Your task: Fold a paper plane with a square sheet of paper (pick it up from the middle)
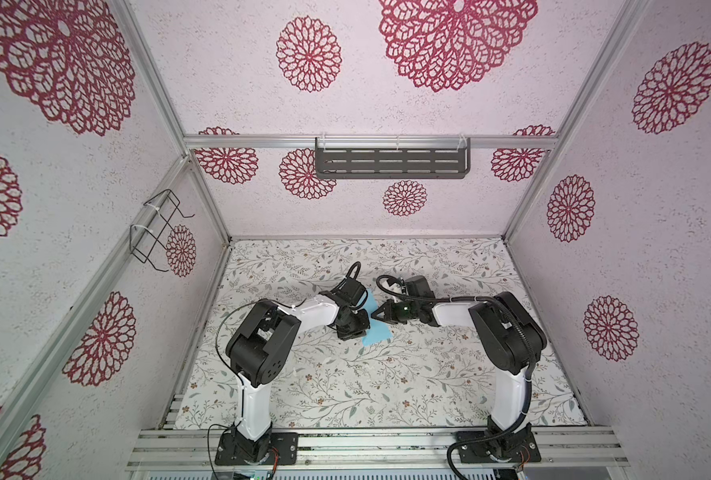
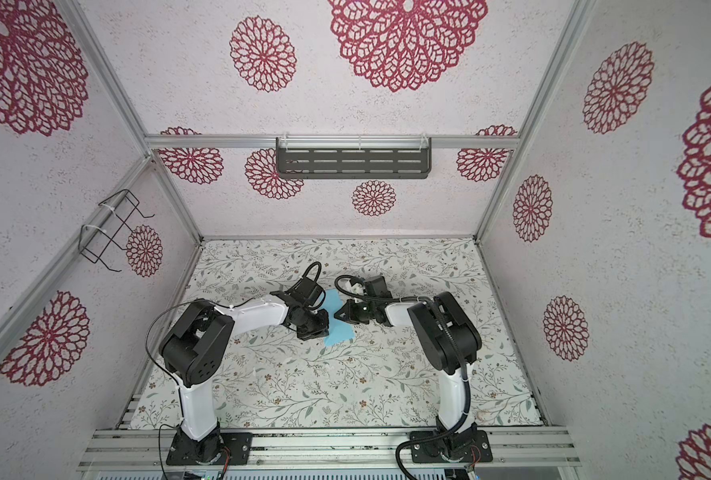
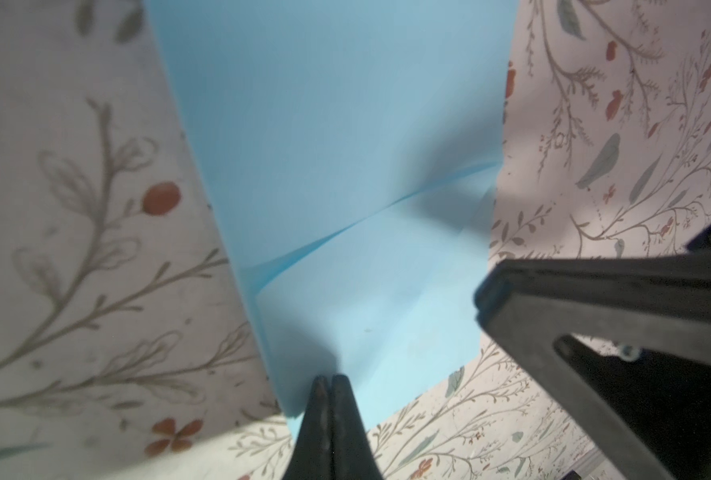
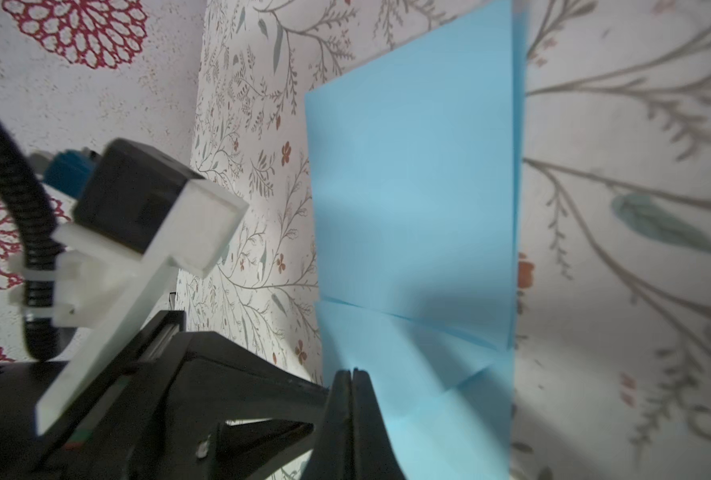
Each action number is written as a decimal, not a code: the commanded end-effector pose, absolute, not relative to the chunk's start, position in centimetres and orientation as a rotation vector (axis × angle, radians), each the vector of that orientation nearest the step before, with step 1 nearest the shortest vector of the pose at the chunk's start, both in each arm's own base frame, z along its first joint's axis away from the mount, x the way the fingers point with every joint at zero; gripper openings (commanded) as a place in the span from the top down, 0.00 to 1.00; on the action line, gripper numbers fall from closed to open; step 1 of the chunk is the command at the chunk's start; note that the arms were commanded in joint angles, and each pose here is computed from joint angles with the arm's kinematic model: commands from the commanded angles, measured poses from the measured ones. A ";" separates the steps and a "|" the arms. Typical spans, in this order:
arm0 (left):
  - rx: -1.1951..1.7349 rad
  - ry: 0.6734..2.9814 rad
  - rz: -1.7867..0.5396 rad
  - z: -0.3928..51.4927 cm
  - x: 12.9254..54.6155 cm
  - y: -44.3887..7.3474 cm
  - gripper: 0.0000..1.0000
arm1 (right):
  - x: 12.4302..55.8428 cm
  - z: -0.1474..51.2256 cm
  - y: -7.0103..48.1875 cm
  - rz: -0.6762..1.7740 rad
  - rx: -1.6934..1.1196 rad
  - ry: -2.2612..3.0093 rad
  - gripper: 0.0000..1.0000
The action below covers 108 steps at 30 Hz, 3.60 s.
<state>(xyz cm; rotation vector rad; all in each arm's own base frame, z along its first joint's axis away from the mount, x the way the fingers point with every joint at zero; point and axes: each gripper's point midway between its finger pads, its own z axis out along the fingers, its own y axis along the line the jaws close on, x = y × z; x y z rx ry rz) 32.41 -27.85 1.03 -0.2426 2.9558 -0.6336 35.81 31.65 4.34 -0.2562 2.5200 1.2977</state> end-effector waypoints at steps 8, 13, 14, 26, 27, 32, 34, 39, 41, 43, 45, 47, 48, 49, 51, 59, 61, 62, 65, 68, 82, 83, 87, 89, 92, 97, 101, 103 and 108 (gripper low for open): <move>-0.190 2.977 -0.532 0.6 32.1 -27.7 1.00 | 36.4 0.9 30.1 1.250 -0.158 2.607 0.98; -0.070 2.851 -0.557 4.2 33.8 -29.4 0.99 | 35.8 -0.2 29.7 1.238 -0.127 2.643 0.98; -0.031 2.832 -0.517 4.5 33.9 -29.6 0.97 | 35.8 -0.2 29.7 1.237 -0.121 2.647 0.98; 0.049 2.860 -0.329 1.7 33.8 -29.4 0.95 | 35.4 -0.7 29.4 1.225 -0.094 2.678 0.98; 0.053 2.863 -0.326 1.5 33.7 -29.4 0.95 | 35.4 -0.7 29.4 1.225 -0.095 2.677 0.98; 0.073 2.898 -0.309 0.7 32.8 -29.4 0.95 | 35.4 -0.7 29.4 1.222 -0.091 2.678 0.98; 0.084 2.911 -0.298 0.7 32.3 -29.4 0.95 | 35.5 -0.8 29.4 1.220 -0.089 2.680 0.98; 0.127 2.924 -0.234 0.9 31.0 -29.0 0.93 | 35.4 -1.0 29.4 1.218 -0.086 2.687 0.98; 0.147 2.930 -0.202 0.9 30.4 -28.8 0.93 | 35.5 -1.1 29.3 1.216 -0.081 2.689 0.98; 0.162 2.932 -0.177 1.0 29.9 -28.6 0.94 | 35.5 -1.2 29.4 1.215 -0.080 2.691 0.98; 0.175 2.936 -0.150 0.8 29.5 -28.4 0.97 | 35.4 -1.3 29.4 1.216 -0.077 2.694 0.98; 0.180 2.944 -0.129 0.7 29.0 -28.1 0.98 | 35.4 -1.3 29.4 1.218 -0.077 2.695 0.98; 0.178 2.947 -0.122 0.7 28.9 -28.0 0.98 | 35.5 -1.3 29.4 1.219 -0.077 2.694 0.98; 0.173 2.954 -0.121 0.5 28.7 -27.9 0.99 | 35.5 -1.3 29.4 1.220 -0.077 2.693 0.98; 0.174 2.964 -0.113 0.4 28.2 -27.8 0.99 | 35.5 -1.3 29.4 1.219 -0.075 2.697 0.98; 0.173 2.969 -0.120 1.4 26.7 -27.5 1.00 | 35.6 -1.1 29.5 1.220 -0.076 2.691 0.98; 0.174 2.971 -0.119 1.5 26.4 -27.3 1.00 | 35.7 -0.9 29.5 1.223 -0.077 2.687 0.98; 0.173 2.969 -0.118 1.6 26.4 -27.2 1.00 | 35.8 -0.8 29.5 1.223 -0.079 2.684 0.98; 0.168 2.938 -0.121 2.8 26.9 -26.9 1.00 | 36.1 0.4 29.8 1.240 -0.095 2.657 0.98; 0.111 2.867 -0.196 5.2 28.5 -27.1 1.00 | 36.7 2.9 30.4 1.279 -0.124 2.592 0.96; -0.123 2.653 -0.738 9.1 35.2 -29.9 0.82 | 38.1 8.4 28.1 1.314 0.013 2.388 0.60; -0.124 2.655 -0.730 8.8 35.5 -30.0 0.83 | 38.1 8.1 28.0 1.317 0.022 2.391 0.60; -0.170 2.689 -0.631 7.1 36.5 -28.9 0.88 | 37.8 7.5 28.4 1.357 0.022 2.408 0.60; -0.211 2.708 -0.566 6.0 36.9 -27.8 0.92 | 37.7 7.3 28.7 1.380 0.011 2.414 0.60; -0.240 2.725 -0.537 5.0 37.0 -27.0 0.94 | 37.4 7.2 29.4 1.418 -0.028 2.422 0.59; -0.254 2.737 -0.524 4.4 36.7 -26.4 0.95 | 36.7 6.6 30.7 1.438 -0.105 2.459 0.59; -0.266 2.737 -0.521 4.3 36.5 -26.1 0.95 | 36.3 6.2 31.6 1.466 -0.139 2.472 0.59; -0.267 2.743 -0.516 4.1 36.3 -26.0 0.95 | 36.0 6.1 32.2 1.493 -0.156 2.472 0.59; -0.278 2.745 -0.511 3.9 36.0 -25.7 0.95 | 35.5 5.8 33.3 1.553 -0.194 2.469 0.63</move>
